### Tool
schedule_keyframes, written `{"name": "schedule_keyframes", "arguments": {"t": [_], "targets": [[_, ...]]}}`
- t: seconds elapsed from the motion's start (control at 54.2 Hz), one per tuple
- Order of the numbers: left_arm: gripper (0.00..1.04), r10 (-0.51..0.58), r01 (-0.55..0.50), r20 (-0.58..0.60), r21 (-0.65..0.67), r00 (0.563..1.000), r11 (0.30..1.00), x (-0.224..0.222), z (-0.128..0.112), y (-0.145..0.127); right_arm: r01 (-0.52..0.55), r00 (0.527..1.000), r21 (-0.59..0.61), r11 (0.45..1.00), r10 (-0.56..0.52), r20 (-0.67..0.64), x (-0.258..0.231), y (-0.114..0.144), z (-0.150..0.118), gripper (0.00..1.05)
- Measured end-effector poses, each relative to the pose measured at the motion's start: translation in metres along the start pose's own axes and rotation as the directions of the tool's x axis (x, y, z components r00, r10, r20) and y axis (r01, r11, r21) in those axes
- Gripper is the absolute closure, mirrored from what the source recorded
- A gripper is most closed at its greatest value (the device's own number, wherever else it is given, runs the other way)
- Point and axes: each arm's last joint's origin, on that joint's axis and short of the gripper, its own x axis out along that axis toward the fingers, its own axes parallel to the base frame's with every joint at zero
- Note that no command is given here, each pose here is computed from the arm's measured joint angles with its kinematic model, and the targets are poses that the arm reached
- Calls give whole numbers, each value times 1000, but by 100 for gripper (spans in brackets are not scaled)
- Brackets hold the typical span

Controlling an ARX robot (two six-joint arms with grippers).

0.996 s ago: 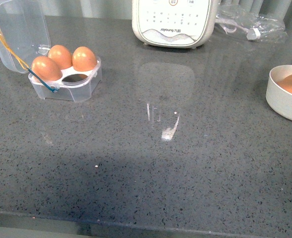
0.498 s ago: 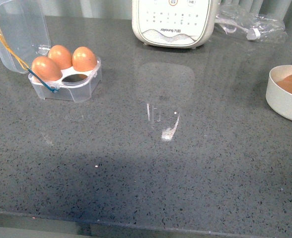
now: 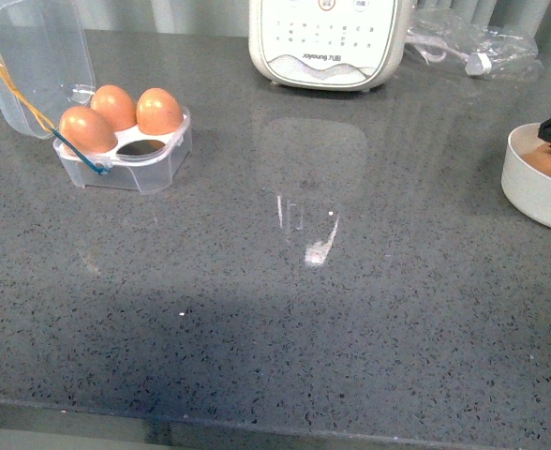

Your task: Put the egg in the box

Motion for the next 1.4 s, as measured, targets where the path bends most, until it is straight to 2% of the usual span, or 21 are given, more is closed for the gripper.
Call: {"name": "schedule_keyframes", "arguments": {"t": [0.074, 0.129, 0.443, 0.516, 0.701, 0.848, 0.996, 1.107, 1.291, 1.402], "targets": [[7, 0, 0, 0, 0, 1000, 1000, 0, 0, 0, -1, 1000, 0, 1000, 1, -3, 1, 0, -1, 7], [7, 0, 0, 0, 0, 1000, 1000, 0, 0, 0, 0, 1000, 0, 1000, 0, -5, 1, 0, -3, 12], [7, 0, 0, 0, 0, 1000, 1000, 0, 0, 0, 3, 1000, -40, 999, -4, -6, 0, 0, -8, 55], [7, 0, 0, 0, 0, 1000, 1000, 0, 0, 0, 1, 1000, -51, 999, -1, -4, -1, 2, -7, 61], [7, 0, 0, 0, 0, 1000, 1000, 0, 0, 0, -1, 1000, -78, 997, 3, 21, -7, 8, -1, 63], [7, 0, 0, 0, 0, 1000, 1000, 0, 0, 0, -33, 997, -125, 992, 41, 64, -19, 27, 14, 63], [7, 0, 0, 0, 0, 1000, 1000, 0, 0, 0, -91, 988, -176, 980, 111, 110, -15, 56, 43, 63], [7, 0, 0, 0, 0, 1000, 1000, 0, 0, 0, -199, 969, -213, 957, 225, 102, -2, 81, 61, 63], [7, 0, 0, 0, 0, 1000, 1000, 0, 0, 0, -391, 910, -288, 874, 414, 21, 17, 116, 67, 63], [7, 0, 0, 0, 0, 1000, 1000, 0, 0, 0, -520, 841, -358, 776, 539, -53, 27, 142, 63, 63]]}}
